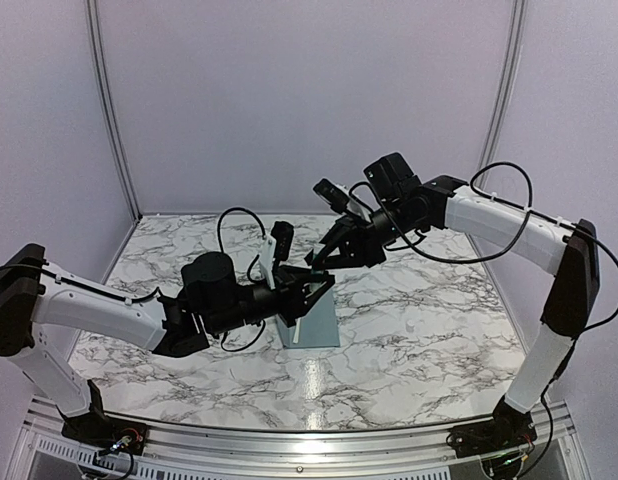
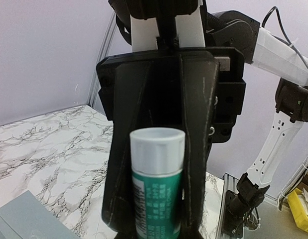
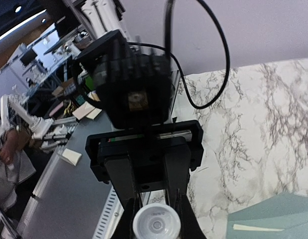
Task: Place the letter into the envelope and seal it
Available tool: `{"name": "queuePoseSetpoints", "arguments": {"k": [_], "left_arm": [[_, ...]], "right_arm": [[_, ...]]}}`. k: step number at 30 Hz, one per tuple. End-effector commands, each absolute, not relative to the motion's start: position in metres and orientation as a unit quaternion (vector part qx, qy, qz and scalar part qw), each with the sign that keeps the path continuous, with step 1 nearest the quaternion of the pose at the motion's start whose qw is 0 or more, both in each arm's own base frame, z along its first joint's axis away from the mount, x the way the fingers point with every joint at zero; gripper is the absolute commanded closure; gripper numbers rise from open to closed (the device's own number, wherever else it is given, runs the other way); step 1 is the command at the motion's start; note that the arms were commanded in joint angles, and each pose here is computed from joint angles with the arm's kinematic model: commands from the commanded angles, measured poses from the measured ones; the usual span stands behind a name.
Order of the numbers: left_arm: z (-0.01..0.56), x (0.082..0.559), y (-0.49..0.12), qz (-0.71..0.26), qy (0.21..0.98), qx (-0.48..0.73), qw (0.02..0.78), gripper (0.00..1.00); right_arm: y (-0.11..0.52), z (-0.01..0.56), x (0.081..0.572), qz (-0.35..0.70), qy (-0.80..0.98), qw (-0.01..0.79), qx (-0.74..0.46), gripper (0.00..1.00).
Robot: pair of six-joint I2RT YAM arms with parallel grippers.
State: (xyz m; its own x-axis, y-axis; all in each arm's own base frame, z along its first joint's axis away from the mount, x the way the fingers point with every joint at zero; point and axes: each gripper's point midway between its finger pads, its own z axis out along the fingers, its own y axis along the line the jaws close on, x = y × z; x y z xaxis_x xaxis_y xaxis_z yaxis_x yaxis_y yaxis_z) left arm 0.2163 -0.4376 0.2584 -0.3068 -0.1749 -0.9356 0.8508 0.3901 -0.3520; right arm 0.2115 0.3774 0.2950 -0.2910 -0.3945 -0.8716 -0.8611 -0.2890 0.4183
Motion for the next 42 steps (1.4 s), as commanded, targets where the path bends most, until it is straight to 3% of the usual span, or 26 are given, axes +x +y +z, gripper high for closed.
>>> {"name": "queuePoseSetpoints", "arguments": {"k": [1,8,12,21,25,37,42], "left_arm": [[0.275,0.227,-0.438,-0.494,0.631,0.24,0.547,0.75],[0.253,0.243,-0.404,-0.42,0.687,0.216,0.551,0.5],[0.236,0.274,-0.363,-0.357,0.753,0.155,0.53,0.46],[0.208,0.339,-0.322,-0.273,0.83,0.087,0.478,0.54],[0.185,0.368,-0.332,-0.255,0.861,0.095,0.43,0.69],[0.121,0.392,-0.411,-0.343,0.872,0.179,0.301,0.98],[0.089,0.398,-0.424,-0.357,0.881,0.176,0.256,1.0]], "right_arm": [[0.383,0.296,0.204,0.587,0.551,0.191,-0.561,0.99],[0.375,0.306,0.224,0.536,0.561,0.24,-0.584,1.0],[0.361,0.3,0.25,0.489,0.584,0.282,-0.583,1.0],[0.348,0.256,0.307,0.365,0.637,0.406,-0.545,1.0],[0.346,0.234,0.323,0.344,0.658,0.429,-0.514,1.0],[0.364,0.17,0.343,0.334,0.682,0.446,-0.474,1.0],[0.377,0.153,0.341,0.328,0.685,0.442,-0.477,1.0]]}}
